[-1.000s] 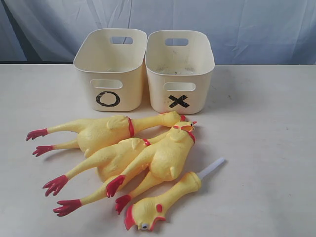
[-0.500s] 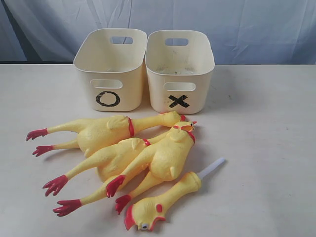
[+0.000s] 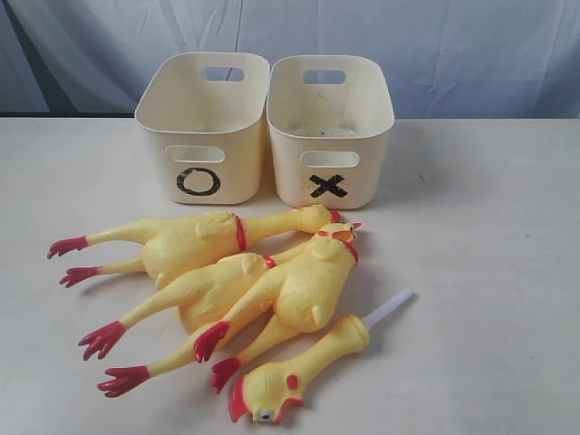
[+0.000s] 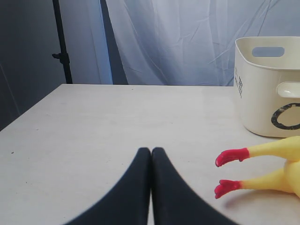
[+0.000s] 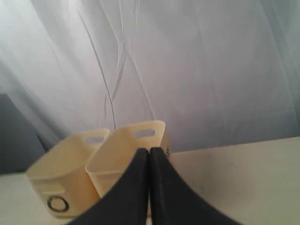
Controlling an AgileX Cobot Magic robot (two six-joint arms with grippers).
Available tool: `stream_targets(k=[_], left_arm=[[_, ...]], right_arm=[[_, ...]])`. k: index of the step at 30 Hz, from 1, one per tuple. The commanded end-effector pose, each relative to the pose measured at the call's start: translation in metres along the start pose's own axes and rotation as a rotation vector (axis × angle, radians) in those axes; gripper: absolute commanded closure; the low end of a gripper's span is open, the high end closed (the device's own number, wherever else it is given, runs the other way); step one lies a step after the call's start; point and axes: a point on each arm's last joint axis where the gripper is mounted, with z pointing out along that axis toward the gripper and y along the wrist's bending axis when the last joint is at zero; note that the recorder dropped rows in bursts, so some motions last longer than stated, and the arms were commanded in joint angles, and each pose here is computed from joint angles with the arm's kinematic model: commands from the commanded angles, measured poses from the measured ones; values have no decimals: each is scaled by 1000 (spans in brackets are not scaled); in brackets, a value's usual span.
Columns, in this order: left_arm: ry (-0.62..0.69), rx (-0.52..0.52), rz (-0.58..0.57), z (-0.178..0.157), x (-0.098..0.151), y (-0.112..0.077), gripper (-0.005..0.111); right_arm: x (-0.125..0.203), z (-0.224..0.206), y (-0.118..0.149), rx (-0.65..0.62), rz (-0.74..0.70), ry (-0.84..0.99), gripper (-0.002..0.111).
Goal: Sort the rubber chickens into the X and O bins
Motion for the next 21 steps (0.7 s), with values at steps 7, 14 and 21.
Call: stream_targets(k=[7, 14, 21], left_arm=[[2, -4, -4, 0, 2, 0, 106], [2, -4, -4, 0, 2, 0, 106], [2, -4, -4, 0, 2, 0, 106]], right_arm=[[-19, 38, 15, -102, -301, 376, 108], [-9, 72, 26, -270, -438, 616, 108], [5, 105, 44, -438, -513, 840, 108]])
